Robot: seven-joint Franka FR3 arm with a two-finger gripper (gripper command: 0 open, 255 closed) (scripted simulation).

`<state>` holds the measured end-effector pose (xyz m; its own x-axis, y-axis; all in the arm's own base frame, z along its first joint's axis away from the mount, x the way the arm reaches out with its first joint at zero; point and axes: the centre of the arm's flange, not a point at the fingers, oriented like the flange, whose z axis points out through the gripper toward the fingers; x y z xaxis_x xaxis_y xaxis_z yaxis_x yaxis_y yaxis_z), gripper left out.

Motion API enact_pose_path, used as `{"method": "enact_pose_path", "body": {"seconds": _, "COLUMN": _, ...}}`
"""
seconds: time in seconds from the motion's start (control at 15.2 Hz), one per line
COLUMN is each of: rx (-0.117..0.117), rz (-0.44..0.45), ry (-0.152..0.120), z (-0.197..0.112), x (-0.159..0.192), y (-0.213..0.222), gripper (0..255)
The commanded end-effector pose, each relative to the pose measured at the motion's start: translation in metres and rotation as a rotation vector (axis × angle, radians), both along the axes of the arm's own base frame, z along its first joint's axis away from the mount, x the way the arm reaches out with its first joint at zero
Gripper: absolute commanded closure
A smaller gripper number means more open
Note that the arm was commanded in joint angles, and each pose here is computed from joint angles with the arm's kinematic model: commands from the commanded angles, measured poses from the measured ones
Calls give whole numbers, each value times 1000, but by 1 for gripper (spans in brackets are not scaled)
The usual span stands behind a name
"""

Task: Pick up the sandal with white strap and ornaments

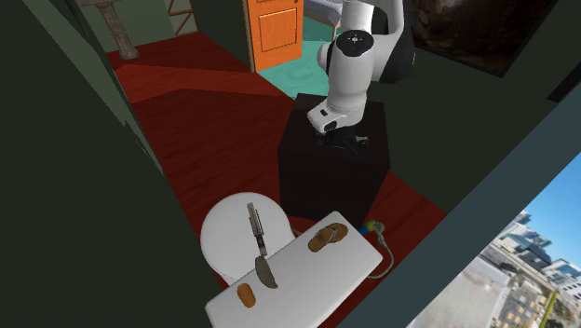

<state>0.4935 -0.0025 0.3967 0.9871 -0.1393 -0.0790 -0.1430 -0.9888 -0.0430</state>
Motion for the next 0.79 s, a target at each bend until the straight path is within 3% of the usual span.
{"method": "enact_pose_path", "body": {"seconds": 0.0, "rx": 5, "rz": -22, "ry": 10, "z": -23, "x": 15, "y": 0, "gripper": 0}}
{"method": "enact_pose_path", "body": {"seconds": 0.73, "rx": 34, "rz": -138, "ry": 66, "z": -144, "x": 104, "y": 1, "gripper": 0}}
